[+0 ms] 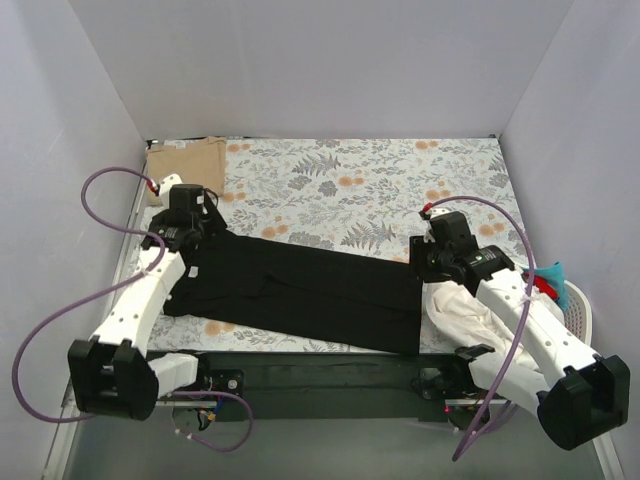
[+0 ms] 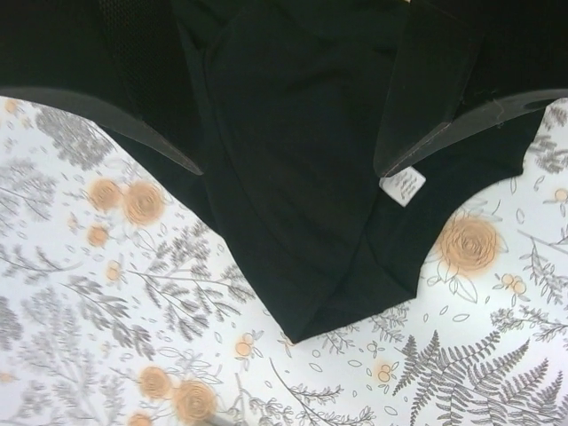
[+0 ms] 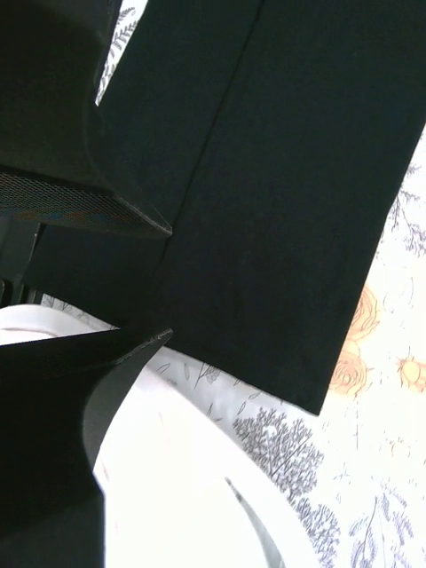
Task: Fold and stack the t-shirts
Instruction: Fold the tshirt
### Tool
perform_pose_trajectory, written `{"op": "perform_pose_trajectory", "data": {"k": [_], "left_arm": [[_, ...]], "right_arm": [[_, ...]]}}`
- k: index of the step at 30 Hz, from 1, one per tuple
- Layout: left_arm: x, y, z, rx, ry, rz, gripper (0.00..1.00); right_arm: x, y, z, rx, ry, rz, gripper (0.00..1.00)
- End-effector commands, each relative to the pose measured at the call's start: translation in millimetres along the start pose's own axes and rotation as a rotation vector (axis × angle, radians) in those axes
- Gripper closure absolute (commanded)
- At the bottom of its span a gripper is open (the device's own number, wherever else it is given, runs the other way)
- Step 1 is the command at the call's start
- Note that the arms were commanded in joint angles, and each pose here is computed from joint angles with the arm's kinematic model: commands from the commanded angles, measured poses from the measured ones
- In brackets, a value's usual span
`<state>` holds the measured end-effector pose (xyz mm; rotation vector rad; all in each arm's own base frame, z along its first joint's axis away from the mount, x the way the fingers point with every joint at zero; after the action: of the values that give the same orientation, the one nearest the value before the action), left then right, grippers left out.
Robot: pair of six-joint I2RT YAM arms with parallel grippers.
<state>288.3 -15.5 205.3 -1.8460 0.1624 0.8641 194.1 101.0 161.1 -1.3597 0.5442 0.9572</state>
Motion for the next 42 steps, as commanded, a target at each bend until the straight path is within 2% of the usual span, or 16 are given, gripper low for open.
{"op": "perform_pose_trajectory", "data": {"k": [1,5,17,30,36,41,42], "left_arm": [[20,-23,-9,0.001,0.061,0.002,0.25],[46,-20,-9,0.027,0.044,0.075,0.27],[85,53,0,-0.027,0.001,0.339,0.27],[119,107,1,-0.030,0.014,0.503,0.29],[139,113,-22,0.046,0.023,0.518,0.30],[151,120,-67,0.159,0.060,0.517,0.30],[154,111,-81,0.169,0.076,0.497,0.30]], "right_arm": [[1,-20,15,0.000,-0.061,-0.063,0.49],[16,-18,26,-0.016,-0.082,-0.028,0.50],[64,-12,89,-0.113,-0.161,0.060,0.50],[114,21,86,-0.047,-0.133,0.161,0.51],[113,49,75,0.032,-0.092,0.230,0.52],[103,62,72,0.070,-0.085,0.245,0.52],[102,65,70,0.080,-0.076,0.250,0.52]]}}
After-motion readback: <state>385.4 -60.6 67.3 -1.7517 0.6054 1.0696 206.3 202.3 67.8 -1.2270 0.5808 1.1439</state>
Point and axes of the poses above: each gripper's point midway between its finger pads, its own x axis out along the fingers, its own z axis along the line the jaws close on, y = z × x, the point moved 5 cm from there along -x, back along the fingers, and after that the axes turned 1 degree about -x, right-handed, at the moved point
